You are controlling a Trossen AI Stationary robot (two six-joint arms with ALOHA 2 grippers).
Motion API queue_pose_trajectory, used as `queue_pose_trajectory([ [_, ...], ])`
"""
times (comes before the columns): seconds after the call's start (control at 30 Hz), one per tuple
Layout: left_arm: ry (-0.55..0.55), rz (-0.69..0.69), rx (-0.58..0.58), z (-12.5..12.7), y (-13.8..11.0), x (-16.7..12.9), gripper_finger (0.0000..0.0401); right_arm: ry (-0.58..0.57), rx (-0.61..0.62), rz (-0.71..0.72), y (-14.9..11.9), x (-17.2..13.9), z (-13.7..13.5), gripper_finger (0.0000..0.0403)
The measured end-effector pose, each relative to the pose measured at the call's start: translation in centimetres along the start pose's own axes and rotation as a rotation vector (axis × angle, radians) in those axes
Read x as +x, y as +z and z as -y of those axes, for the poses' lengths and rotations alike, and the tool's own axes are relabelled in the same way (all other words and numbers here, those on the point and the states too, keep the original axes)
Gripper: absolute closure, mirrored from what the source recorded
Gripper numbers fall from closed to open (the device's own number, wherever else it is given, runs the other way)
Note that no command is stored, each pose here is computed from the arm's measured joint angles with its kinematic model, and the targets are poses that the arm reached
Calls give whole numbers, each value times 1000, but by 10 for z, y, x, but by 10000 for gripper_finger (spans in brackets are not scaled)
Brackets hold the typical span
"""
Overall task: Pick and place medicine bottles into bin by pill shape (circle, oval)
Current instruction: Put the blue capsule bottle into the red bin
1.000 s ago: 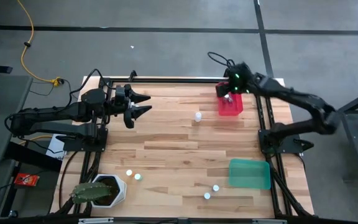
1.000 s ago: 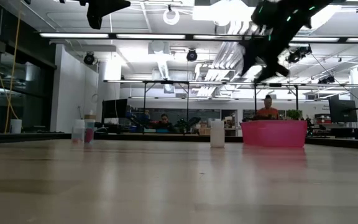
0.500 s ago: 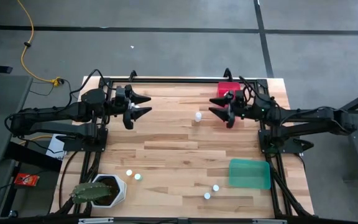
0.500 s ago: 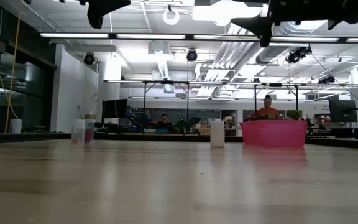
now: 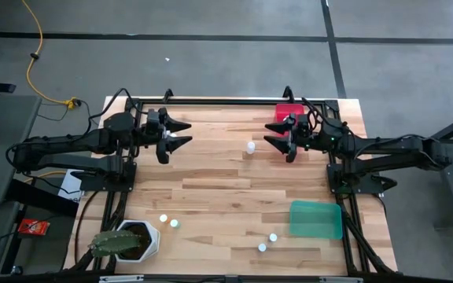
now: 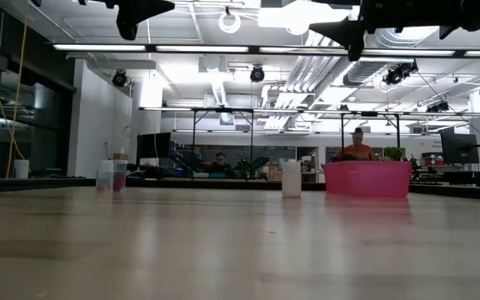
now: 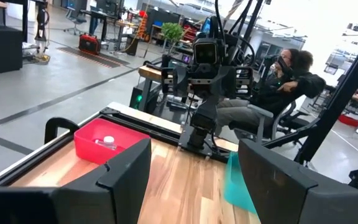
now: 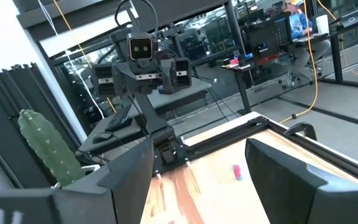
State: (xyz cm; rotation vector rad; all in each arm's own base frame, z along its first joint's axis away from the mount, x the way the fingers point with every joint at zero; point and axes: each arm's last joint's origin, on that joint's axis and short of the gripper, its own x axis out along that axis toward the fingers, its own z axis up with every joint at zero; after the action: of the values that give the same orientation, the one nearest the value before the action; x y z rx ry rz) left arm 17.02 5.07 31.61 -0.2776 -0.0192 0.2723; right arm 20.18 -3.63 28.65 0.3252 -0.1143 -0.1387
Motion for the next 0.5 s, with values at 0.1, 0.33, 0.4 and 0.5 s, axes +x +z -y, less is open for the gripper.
queue_pose_trajectory([
  [0.1,5,-7,0,0,-1,0,172,1,4,0,0,0,0,156],
  [0.33,404,-200,-75,-10,-1,-4,178,1,30,0,0,0,0,156],
  [0.4,578,-304,-78,-16,0,-7,183,-8,30,3,0,0,0,156],
  [0.5,738,-469,-132,-28,-3,-7,190,-30,30,11,0,0,1,156],
])
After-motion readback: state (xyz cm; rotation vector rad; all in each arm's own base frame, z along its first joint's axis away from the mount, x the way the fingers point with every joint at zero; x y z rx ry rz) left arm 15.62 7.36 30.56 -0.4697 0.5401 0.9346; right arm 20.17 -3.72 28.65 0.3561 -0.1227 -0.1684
